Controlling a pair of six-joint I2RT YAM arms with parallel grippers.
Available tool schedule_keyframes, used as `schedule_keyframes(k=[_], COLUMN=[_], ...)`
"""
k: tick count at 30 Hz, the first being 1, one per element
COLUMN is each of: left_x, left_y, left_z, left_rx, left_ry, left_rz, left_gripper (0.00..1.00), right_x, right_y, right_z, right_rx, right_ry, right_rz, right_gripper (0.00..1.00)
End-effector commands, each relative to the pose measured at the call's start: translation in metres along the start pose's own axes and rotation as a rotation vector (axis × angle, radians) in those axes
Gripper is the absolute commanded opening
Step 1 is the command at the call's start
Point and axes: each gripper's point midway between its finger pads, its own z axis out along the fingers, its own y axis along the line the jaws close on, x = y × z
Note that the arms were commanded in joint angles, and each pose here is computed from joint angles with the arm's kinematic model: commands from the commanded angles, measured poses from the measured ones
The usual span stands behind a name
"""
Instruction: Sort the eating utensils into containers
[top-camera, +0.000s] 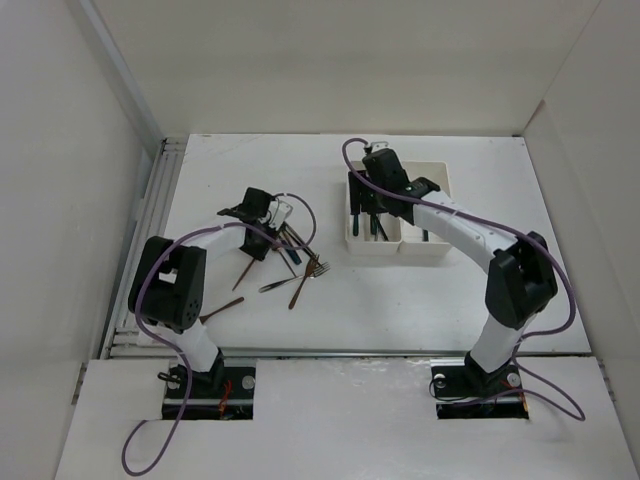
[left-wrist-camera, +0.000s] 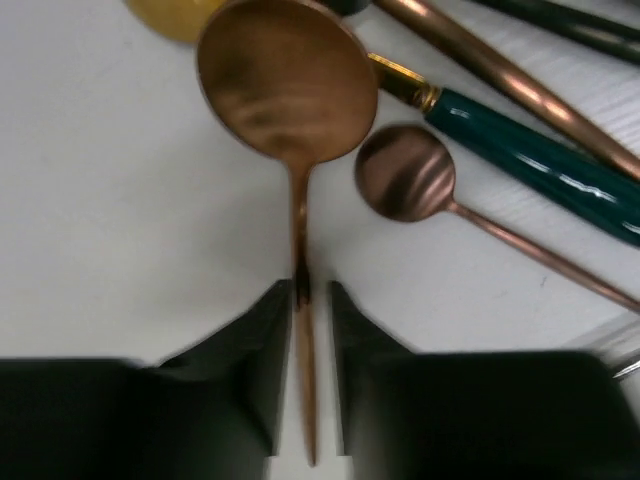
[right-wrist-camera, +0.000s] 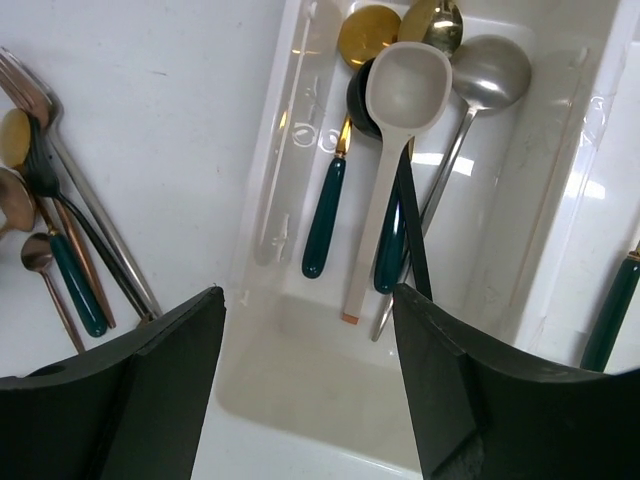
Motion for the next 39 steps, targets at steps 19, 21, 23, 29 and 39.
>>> schedule_keyframes(k=[19,21,23,29,39], left_x=[-0.157,-0.179,-0.190,-0.195,-0.197], left_y=[0.057,0.066,0.065,0.059,0.040], left_z=[-0.163,-0.196,-0.219,-0.250,-0.259], left_rx=[0.051,0.034,0.060,0.024,0.093], left_ry=[-0.428,-0.521,-0.580,-0.662,-0.682], left_rz=[-0.340,-0.441,-0.551,-0.561,-0.556], left_gripper=[0.00,0.00,0.00,0.00,0.00], right_x=[-0.074,-0.086,-0.102,-0.117,-0.111], right_y=[0.104,0.132,0.167,0.227,0.267], right_z=[-0.087,-0.100,-0.122,-0.130,-0.096], right_rx=[-0.419,-0.526,-0.663,-0.911,-0.984], right_ry=[-0.280,-0.331,-0.386,-0.360,-0.302], right_rz=[-0.118,-0.123,-0.112,0.042,0.115], right_gripper=[1.00,1.00,1.00,1.00,0.84])
